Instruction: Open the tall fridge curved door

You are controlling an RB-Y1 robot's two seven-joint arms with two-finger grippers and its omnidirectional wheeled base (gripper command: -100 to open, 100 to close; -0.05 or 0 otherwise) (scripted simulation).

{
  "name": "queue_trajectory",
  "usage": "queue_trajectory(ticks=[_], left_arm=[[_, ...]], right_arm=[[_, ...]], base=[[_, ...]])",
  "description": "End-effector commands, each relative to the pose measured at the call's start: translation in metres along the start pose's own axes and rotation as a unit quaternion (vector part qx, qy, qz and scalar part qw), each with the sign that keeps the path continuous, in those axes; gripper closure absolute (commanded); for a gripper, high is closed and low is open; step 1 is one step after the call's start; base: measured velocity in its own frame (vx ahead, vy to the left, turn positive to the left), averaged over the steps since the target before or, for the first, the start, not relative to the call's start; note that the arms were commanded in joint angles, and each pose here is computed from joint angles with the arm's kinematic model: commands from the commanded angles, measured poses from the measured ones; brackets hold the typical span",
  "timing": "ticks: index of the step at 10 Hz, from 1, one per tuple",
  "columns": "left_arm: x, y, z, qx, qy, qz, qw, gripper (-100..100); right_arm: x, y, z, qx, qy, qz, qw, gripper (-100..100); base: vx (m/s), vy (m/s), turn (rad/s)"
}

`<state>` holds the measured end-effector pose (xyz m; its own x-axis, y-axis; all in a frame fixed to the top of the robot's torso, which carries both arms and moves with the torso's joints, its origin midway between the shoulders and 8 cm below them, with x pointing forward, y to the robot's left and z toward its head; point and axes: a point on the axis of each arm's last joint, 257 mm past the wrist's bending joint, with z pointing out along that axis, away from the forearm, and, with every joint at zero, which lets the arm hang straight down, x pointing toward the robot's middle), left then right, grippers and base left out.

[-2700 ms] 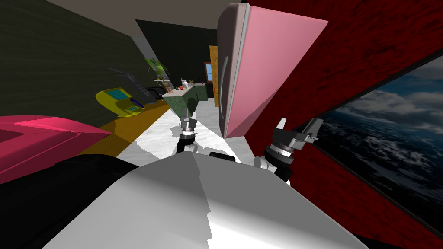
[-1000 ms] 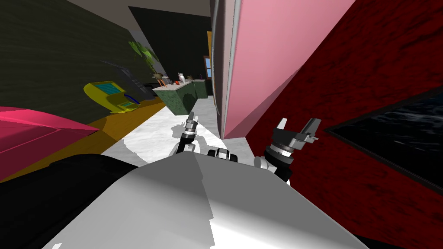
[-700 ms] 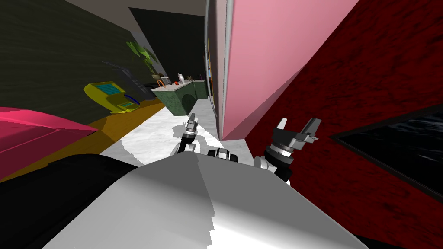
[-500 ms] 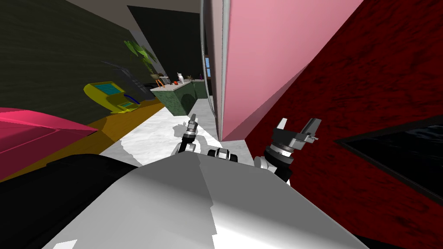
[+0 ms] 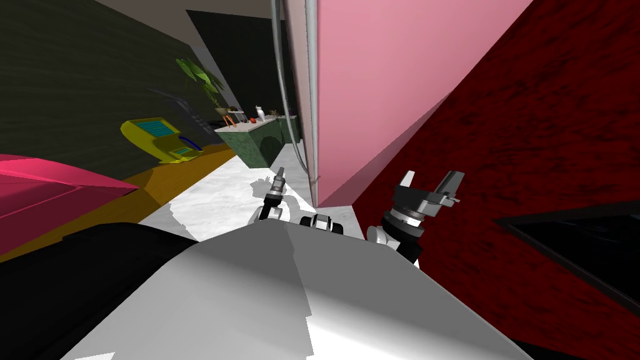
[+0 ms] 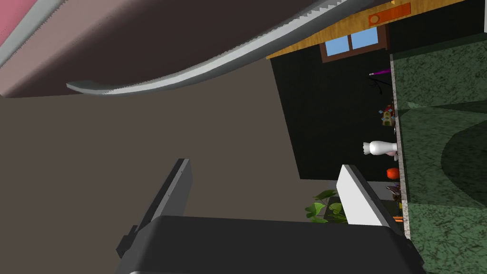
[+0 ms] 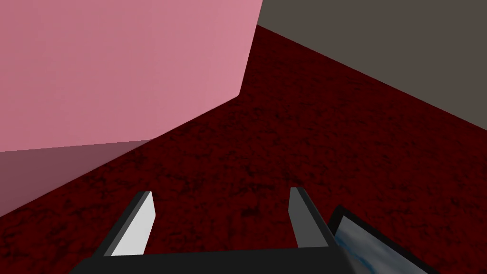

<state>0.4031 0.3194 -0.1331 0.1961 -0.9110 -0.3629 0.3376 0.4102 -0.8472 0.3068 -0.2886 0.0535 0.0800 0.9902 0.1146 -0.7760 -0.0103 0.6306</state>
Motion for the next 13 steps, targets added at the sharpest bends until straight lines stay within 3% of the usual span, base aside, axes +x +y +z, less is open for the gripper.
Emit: queue_trajectory(ticks=[1, 4, 7, 10, 13], left_arm=[[-0.002, 0.019, 0.000, -0.018, 0.002, 0.020, 0.9996, -100], [-0.004, 0.040, -0.002, -0.039, 0.003, 0.036, 0.9986, -100], [-0.002, 0.074, -0.009, -0.078, -0.005, 0.052, 0.9956, -100], [0.006, 0.092, -0.014, -0.102, -0.016, 0.045, 0.9937, -100], [-0.002, 0.083, -0.005, -0.098, -0.016, 0.049, 0.9939, -100]], right_arm=[[0.000, 0.000, 0.000, 0.000, 0.000, 0.000, 1.0000, 0], [0.000, 0.000, 0.000, 0.000, 0.000, 0.000, 1.0000, 0], [0.000, 0.000, 0.000, 0.000, 0.000, 0.000, 1.0000, 0], [0.000, 0.000, 0.000, 0.000, 0.000, 0.000, 1.0000, 0], [0.000, 0.000, 0.000, 0.000, 0.000, 0.000, 1.0000, 0]], base=[[0.129, -0.075, 0.025], [0.115, -0.094, 0.028], [0.164, -0.122, 0.045], [0.148, -0.090, 0.026], [0.057, -0.011, -0.006]])
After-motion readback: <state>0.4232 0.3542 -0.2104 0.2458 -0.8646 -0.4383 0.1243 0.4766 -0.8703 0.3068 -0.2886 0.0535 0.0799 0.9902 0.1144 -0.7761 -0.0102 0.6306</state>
